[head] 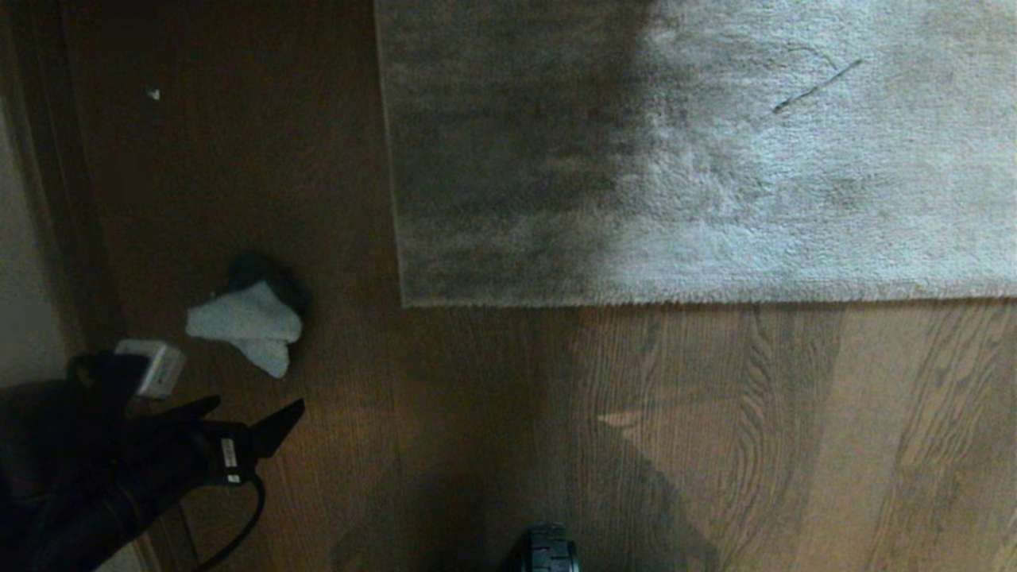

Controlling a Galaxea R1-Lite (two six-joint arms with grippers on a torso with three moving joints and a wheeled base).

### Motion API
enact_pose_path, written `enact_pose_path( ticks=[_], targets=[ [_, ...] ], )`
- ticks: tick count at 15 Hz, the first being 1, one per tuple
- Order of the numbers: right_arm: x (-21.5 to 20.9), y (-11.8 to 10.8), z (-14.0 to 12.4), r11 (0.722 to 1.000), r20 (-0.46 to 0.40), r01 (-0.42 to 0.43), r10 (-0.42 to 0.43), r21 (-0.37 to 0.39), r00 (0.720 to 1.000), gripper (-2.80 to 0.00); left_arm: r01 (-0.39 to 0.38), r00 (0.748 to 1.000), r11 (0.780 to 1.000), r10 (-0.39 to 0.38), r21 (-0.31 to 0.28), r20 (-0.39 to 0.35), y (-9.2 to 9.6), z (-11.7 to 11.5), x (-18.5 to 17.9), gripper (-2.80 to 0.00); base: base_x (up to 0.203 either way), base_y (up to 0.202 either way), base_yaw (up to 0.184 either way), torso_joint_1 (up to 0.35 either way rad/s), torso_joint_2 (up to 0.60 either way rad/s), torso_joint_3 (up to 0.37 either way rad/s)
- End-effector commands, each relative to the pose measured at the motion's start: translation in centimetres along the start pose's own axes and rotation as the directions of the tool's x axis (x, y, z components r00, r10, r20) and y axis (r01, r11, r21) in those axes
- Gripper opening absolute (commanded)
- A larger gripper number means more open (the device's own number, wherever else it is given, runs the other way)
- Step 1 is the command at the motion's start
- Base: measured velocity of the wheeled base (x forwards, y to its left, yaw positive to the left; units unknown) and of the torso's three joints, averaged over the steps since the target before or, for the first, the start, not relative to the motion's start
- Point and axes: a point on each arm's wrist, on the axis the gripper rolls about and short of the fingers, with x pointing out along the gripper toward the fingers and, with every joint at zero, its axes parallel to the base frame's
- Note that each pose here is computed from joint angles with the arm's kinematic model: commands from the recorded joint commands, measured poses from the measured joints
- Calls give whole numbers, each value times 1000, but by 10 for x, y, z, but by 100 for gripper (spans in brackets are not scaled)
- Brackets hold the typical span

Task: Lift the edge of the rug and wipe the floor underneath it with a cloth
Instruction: Pick up the rag

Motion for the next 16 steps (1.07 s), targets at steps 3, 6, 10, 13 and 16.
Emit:
enact_pose_path(
  ticks=[3, 6, 10, 13, 16],
  targets=[
    [0, 0, 0, 1000, 1, 0, 0, 0, 1000, -280, -4, 1000, 1000, 4, -4, -4, 1, -1, 2, 0, 0, 0, 0, 0, 0, 0],
    [0, 0, 0, 1000, 1, 0, 0, 0, 1000, -280, -4, 1000, 1000, 4, -4, 0, 1, 3, 8, 0, 0, 0, 0, 0, 0, 0],
    [0, 0, 0, 1000, 1, 0, 0, 0, 1000, -280, -10, 1000, 1000, 10, -5, 15, 1, 10, 17, 0, 0, 0, 0, 0, 0, 0],
    [0, 0, 0, 1000, 1, 0, 0, 0, 1000, -280, -13, 1000, 1000, 13, -27, 13, 1, 9, 17, 0, 0, 0, 0, 0, 0, 0],
    [0, 0, 0, 1000, 1, 1, -1, 0, 1000, -280, -6, 1000, 999, 7, -50, 17, 0, 9, 15, 0, 0, 0, 0, 0, 0, 0]
  ],
)
